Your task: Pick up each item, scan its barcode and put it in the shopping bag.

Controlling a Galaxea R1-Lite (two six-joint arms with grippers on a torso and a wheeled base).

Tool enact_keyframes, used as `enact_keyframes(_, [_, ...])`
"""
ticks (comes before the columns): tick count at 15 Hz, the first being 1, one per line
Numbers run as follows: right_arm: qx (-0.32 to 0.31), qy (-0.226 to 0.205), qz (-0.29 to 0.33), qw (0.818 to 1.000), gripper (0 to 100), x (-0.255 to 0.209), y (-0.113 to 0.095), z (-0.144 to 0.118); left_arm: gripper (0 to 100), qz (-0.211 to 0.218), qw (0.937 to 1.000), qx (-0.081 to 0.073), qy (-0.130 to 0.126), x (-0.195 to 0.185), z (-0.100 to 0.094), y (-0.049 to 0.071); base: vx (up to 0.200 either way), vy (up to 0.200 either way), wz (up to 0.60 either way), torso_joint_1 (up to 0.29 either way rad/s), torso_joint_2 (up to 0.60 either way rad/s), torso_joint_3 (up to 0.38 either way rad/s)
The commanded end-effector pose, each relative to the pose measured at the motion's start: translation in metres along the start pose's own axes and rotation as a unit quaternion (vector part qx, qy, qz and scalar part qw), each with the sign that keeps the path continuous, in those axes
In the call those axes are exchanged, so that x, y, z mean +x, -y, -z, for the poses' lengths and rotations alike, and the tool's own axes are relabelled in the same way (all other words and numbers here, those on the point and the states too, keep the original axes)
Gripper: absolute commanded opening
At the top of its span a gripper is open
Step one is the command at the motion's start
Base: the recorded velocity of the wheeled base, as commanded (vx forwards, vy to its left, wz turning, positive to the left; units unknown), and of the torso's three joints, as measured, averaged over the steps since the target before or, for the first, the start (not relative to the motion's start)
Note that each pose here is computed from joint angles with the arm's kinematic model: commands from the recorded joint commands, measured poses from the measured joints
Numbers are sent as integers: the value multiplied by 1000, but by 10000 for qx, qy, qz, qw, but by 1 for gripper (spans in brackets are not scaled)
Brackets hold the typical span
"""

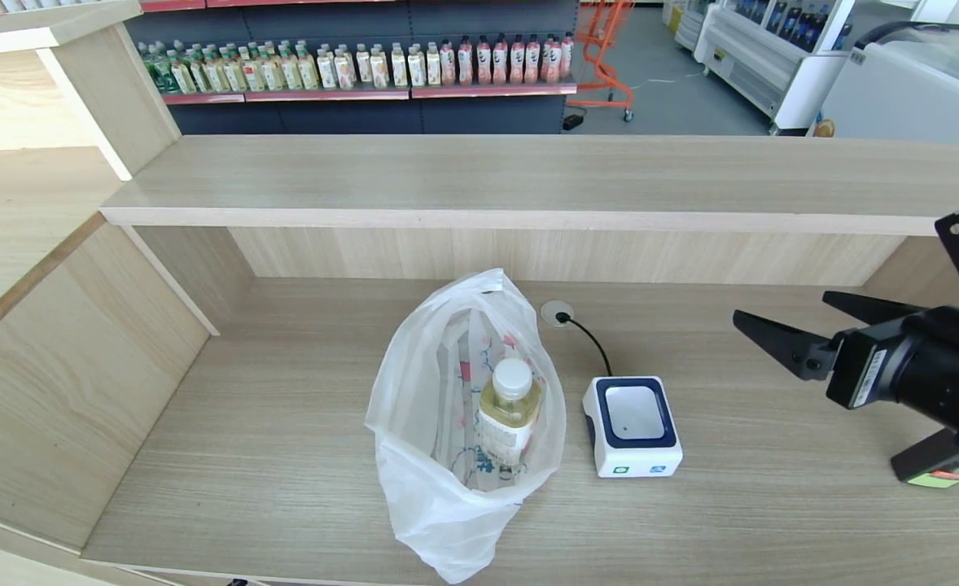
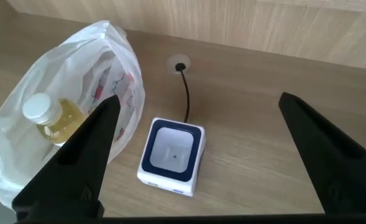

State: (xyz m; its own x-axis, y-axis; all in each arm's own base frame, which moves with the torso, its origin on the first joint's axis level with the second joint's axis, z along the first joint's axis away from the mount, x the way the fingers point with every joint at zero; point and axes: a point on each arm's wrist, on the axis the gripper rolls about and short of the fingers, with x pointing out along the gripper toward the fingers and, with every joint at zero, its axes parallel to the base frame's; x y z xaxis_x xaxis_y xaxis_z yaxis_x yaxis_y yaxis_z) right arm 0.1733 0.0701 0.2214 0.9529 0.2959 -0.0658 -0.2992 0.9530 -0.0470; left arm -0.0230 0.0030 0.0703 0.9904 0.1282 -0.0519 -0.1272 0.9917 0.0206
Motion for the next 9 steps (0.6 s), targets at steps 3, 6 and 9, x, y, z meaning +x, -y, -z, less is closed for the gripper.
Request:
enact_keyframes(3, [16,115,8,9999,100,-6,1,-4,100,-2,10000,8,-7,0,0,0,-200,0,0,4,1,1])
enact_keyframes(6, [24,-38,9,10000,100,-7,1,5,100,-2,10000,0,1,0,0,0,-133,0,0,-6,2,2])
enact_keyframes(9, [-22,-292,267,9992,100,-10,3,19,100,-2,10000,1,-7,0,0,0,0,-67,0,-2,-6,4])
